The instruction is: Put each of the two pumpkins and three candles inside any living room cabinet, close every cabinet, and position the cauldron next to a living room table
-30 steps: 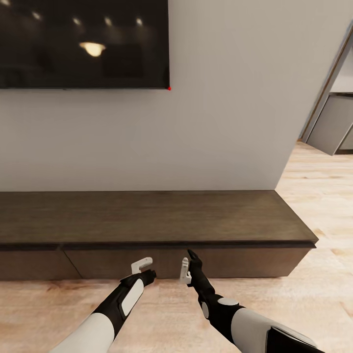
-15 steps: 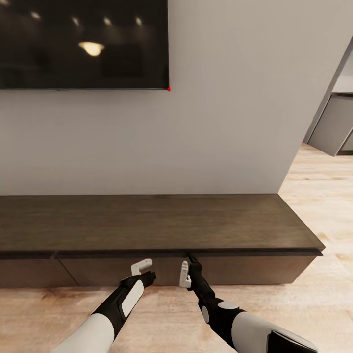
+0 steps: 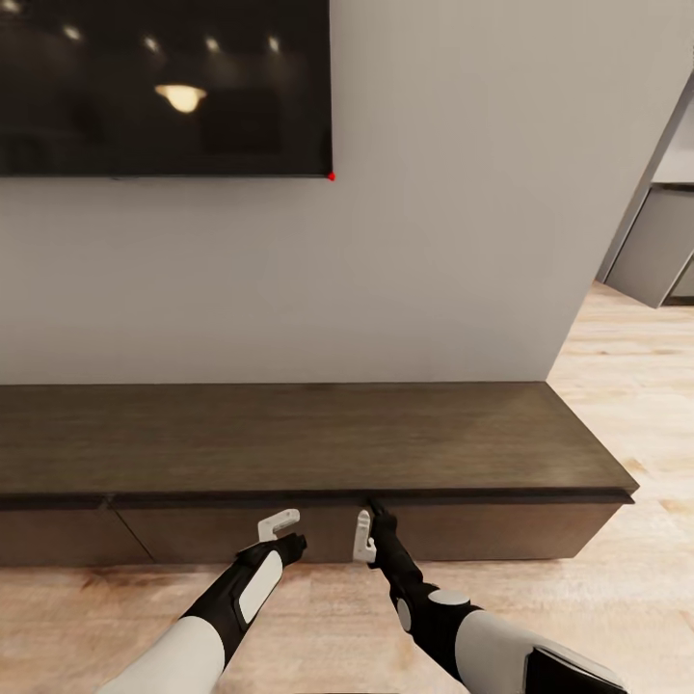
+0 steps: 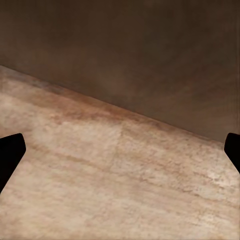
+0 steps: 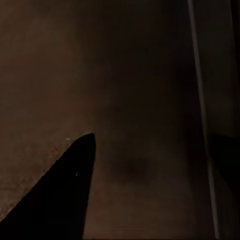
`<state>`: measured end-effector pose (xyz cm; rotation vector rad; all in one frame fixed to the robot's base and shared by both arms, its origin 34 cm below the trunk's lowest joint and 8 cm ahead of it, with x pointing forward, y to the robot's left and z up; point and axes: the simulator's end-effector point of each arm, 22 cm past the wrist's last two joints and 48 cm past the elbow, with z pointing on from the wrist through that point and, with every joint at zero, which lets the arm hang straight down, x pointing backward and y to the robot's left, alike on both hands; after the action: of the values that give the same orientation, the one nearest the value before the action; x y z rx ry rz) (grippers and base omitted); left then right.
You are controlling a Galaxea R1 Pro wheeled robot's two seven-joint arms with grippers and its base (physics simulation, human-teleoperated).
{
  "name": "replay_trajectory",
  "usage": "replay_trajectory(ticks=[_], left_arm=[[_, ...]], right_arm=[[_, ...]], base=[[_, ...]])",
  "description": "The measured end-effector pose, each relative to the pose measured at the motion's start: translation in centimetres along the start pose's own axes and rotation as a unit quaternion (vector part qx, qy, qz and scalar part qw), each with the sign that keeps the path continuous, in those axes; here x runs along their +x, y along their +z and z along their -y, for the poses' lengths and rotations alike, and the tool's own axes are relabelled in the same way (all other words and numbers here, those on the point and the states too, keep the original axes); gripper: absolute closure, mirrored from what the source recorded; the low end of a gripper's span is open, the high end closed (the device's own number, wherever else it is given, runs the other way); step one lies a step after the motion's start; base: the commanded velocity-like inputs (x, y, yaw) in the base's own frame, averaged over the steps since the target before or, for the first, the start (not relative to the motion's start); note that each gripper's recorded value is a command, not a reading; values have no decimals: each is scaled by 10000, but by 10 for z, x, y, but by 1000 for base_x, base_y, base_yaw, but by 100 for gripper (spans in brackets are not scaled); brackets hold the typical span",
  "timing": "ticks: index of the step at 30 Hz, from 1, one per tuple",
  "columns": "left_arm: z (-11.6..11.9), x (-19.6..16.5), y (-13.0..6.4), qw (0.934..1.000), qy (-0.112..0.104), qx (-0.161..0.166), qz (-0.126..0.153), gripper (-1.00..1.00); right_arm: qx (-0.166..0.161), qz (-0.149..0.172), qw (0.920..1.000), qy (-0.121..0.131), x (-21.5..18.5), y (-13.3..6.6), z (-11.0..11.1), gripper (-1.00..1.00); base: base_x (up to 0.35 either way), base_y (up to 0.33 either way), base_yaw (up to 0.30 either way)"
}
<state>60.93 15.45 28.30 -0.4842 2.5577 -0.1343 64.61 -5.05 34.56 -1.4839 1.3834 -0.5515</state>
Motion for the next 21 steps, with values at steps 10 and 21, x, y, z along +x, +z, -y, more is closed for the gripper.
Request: replay_trajectory(ticks=[10,21], left_arm=[[1,-2,-4,10000,1,12,30,-100],[1,-2,-4,10000,3,10,23,-100]], right_arm=[[107,-12,9999,-3,0,1,13,100],[118,-14,9999,-55,0,1,13,100]], base=[[0,0,0],[0,0,0]])
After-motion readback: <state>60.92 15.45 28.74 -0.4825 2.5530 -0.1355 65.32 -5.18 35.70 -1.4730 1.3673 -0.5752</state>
